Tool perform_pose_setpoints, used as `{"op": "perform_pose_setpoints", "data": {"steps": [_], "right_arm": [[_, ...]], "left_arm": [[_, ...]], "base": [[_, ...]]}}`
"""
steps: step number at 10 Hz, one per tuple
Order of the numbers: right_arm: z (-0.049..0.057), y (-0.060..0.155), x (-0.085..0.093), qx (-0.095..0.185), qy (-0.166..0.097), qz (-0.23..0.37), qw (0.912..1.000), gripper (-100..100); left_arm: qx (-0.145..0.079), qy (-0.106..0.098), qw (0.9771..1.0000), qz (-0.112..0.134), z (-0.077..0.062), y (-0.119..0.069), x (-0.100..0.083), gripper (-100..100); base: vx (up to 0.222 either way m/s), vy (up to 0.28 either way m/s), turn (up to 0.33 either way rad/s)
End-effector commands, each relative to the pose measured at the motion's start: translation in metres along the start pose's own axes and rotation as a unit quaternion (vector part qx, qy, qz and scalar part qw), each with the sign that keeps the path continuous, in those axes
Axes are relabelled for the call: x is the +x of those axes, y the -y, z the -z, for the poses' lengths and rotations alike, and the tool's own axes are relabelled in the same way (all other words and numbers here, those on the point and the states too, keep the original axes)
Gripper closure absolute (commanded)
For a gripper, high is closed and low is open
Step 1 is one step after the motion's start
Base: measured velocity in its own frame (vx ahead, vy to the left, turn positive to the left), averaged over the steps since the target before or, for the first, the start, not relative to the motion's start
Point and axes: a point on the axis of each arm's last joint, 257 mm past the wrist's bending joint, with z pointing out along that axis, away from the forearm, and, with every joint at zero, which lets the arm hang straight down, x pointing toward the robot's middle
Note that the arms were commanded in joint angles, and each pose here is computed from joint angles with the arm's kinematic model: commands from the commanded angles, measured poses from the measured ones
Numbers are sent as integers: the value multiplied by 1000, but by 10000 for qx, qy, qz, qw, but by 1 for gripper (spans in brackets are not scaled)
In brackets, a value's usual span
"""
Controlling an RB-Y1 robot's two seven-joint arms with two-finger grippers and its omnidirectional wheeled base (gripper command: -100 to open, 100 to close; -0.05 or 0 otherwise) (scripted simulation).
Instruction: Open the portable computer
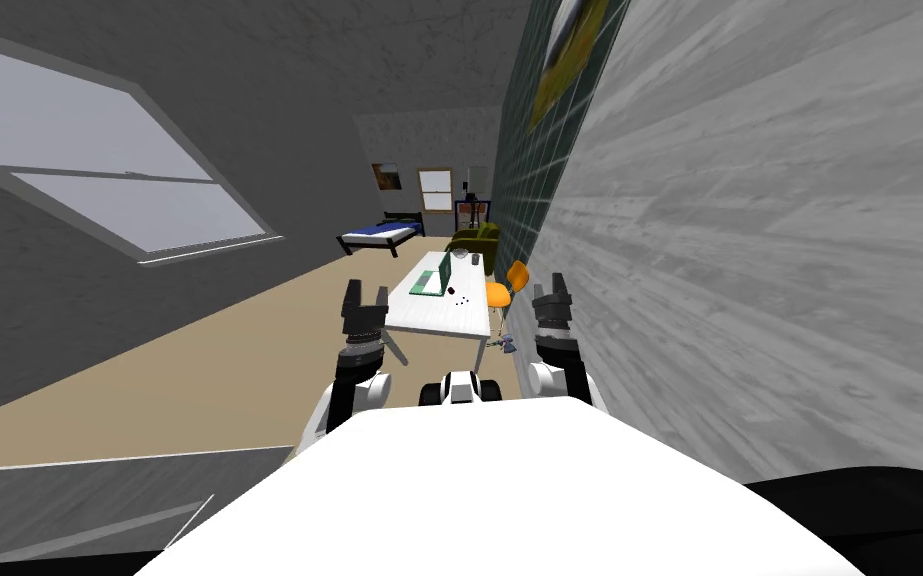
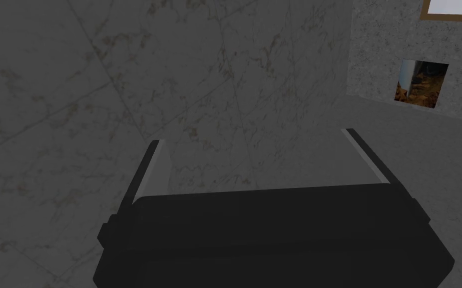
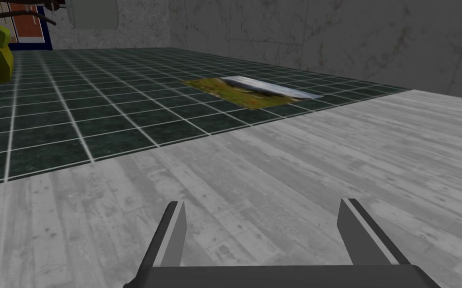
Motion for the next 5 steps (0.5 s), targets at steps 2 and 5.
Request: {"op": "perform_pose_setpoints", "data": {"steps": [2,5], "right_arm": [[0,0,0,0,0,0,10000,0],[0,0,0,0,0,0,10000,0]], "left_arm": [[-477,-230,9979,-361,-2,-38,-7,-100],[-808,-267,9946,-600,-2,-66,-18,-100]], "base": [[6,-29,-167],[7,-21,-133]]}}
